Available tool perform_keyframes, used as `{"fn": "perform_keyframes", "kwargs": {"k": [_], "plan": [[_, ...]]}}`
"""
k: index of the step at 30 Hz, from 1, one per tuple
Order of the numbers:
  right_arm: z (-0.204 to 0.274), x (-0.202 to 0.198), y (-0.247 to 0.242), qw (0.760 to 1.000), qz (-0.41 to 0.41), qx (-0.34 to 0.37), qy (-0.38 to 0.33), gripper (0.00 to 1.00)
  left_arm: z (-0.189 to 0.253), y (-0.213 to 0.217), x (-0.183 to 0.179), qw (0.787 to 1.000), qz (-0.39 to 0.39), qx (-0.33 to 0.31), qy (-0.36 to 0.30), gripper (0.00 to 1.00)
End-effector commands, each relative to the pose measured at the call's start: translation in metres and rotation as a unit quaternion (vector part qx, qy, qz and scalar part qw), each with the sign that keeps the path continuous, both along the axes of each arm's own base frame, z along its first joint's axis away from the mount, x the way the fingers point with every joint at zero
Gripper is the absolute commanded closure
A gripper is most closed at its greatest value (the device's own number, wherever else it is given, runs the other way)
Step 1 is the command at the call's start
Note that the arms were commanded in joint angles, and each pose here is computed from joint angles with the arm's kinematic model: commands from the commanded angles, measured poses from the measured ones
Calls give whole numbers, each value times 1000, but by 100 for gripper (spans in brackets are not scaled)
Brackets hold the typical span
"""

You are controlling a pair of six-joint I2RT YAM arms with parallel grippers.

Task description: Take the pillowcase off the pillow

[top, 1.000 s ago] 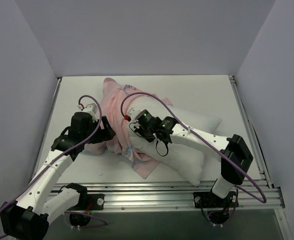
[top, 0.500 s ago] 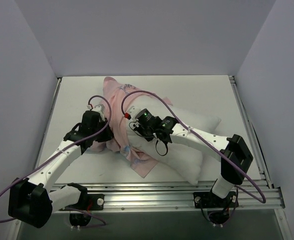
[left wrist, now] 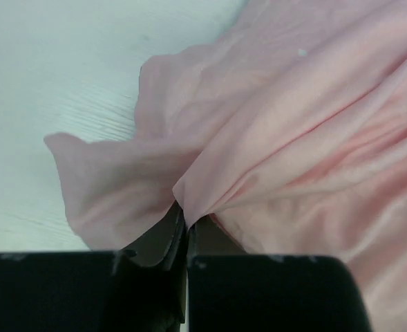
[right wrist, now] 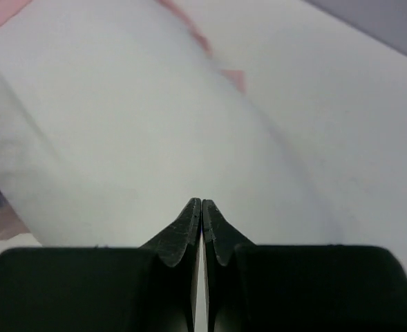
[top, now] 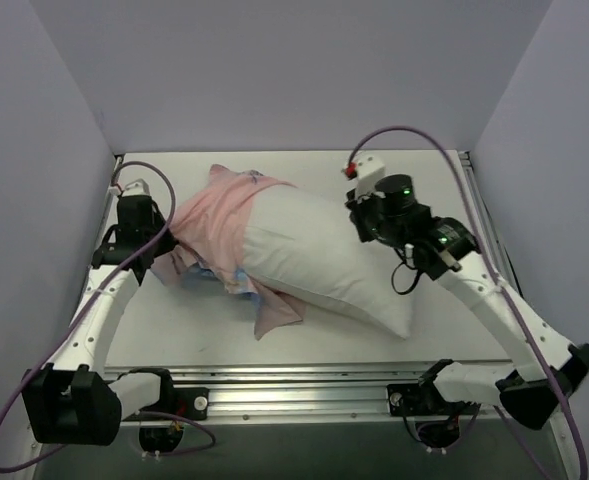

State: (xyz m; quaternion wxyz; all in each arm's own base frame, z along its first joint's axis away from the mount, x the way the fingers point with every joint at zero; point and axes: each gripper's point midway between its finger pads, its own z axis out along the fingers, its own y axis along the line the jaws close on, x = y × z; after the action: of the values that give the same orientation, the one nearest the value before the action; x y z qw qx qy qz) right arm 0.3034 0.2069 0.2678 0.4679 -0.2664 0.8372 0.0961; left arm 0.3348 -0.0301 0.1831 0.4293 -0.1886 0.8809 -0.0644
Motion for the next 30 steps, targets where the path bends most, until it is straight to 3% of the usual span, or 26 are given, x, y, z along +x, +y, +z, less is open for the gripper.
{"fn": "perform_keyframes", "kwargs": {"k": [1,4,6,11,14,15,18,21,24,30], "plan": [[64,-17,-59,996,-52,22,-65,100,25,65,16,992,102,75,-19,98],[63,-24,-83,996,-66,23,-62,100,26,101,30,986,151,65,-15,98],[55,-30,-83,998,-51,25,-42,100,18,103,41,988,146,54,-2,98],[23,-51,-28,993,57,87,47,99,33,58,63,998,53,2,-33,98],[27,-58,17,992,93,87,7,74,25,31,54,1000,6,15,-21,98],[31,-58,31,991,103,89,-5,57,22,11,51,999,-22,13,-19,98],[23,-58,74,989,132,69,-3,27,7,-15,36,998,-60,-1,-7,98],[4,-56,112,989,142,9,-23,8,-4,-36,23,996,-80,-24,-1,98],[-7,-51,143,987,149,-35,-57,0,-9,-62,8,992,-119,-35,5,98],[-58,-45,179,975,186,-103,-59,0,-14,-60,-14,992,-118,-32,12,98]]}}
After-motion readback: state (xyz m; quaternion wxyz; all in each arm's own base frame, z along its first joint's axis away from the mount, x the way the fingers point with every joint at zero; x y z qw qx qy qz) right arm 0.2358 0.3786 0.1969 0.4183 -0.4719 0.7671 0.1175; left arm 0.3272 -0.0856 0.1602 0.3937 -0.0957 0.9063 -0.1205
